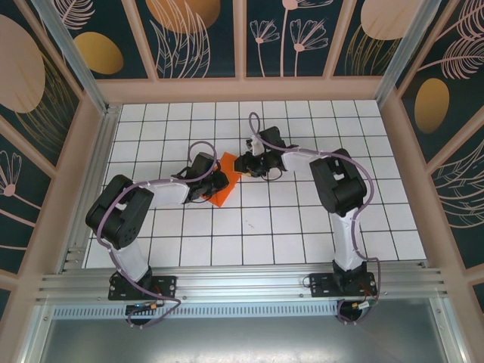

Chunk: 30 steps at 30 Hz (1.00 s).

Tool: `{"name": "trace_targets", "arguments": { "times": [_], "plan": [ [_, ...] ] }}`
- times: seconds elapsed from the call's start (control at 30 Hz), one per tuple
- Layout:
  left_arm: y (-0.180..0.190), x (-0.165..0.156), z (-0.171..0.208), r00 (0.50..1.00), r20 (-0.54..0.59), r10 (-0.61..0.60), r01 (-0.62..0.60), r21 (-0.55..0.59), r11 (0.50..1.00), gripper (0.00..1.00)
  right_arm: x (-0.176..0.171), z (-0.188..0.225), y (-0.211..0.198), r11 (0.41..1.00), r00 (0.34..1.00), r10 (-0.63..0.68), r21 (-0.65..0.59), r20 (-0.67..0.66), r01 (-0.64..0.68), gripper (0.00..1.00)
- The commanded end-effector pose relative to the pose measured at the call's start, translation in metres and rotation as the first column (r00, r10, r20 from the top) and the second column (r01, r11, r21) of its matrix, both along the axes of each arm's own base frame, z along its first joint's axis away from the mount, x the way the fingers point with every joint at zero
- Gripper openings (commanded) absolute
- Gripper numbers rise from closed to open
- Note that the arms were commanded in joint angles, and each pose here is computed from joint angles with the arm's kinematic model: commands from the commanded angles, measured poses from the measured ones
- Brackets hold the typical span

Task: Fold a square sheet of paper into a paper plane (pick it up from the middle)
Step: Fold the triangle a second time at the center of the table.

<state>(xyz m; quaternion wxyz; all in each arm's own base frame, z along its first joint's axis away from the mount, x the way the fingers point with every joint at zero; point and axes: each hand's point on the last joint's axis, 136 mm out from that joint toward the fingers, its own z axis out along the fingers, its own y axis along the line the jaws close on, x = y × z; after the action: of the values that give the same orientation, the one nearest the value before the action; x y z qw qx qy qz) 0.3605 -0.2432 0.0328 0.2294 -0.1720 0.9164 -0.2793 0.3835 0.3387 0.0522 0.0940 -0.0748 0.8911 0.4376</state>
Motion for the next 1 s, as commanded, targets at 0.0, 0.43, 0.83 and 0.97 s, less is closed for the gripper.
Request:
{"name": "trace_targets", "arguments": {
  "times": [0.0,0.43,0.83,0.97],
  "plan": [
    [0.005,0.002,0.000,0.999,0.014,0.042,-0.042,-0.008,0.999,0.16,-0.014,0.025,0.003,0.997,0.996,0.063,0.050,0.060,-0.067,0.35],
    [0.010,0.002,0.011,0.997,0.028,0.068,-0.067,-0.031,0.997,0.14,-0.049,0.004,0.017,0.988,0.988,0.152,0.007,-0.007,-0.152,0.42],
    [0.011,0.003,0.022,0.996,0.047,0.071,-0.070,-0.038,0.997,0.11,-0.065,0.000,0.023,0.978,0.977,0.207,0.046,-0.045,-0.205,0.35],
    [0.010,0.003,0.022,0.996,0.047,0.070,-0.068,-0.039,0.997,0.11,-0.065,0.000,0.023,0.978,0.977,0.206,0.051,-0.050,-0.203,0.28]
  ]
}}
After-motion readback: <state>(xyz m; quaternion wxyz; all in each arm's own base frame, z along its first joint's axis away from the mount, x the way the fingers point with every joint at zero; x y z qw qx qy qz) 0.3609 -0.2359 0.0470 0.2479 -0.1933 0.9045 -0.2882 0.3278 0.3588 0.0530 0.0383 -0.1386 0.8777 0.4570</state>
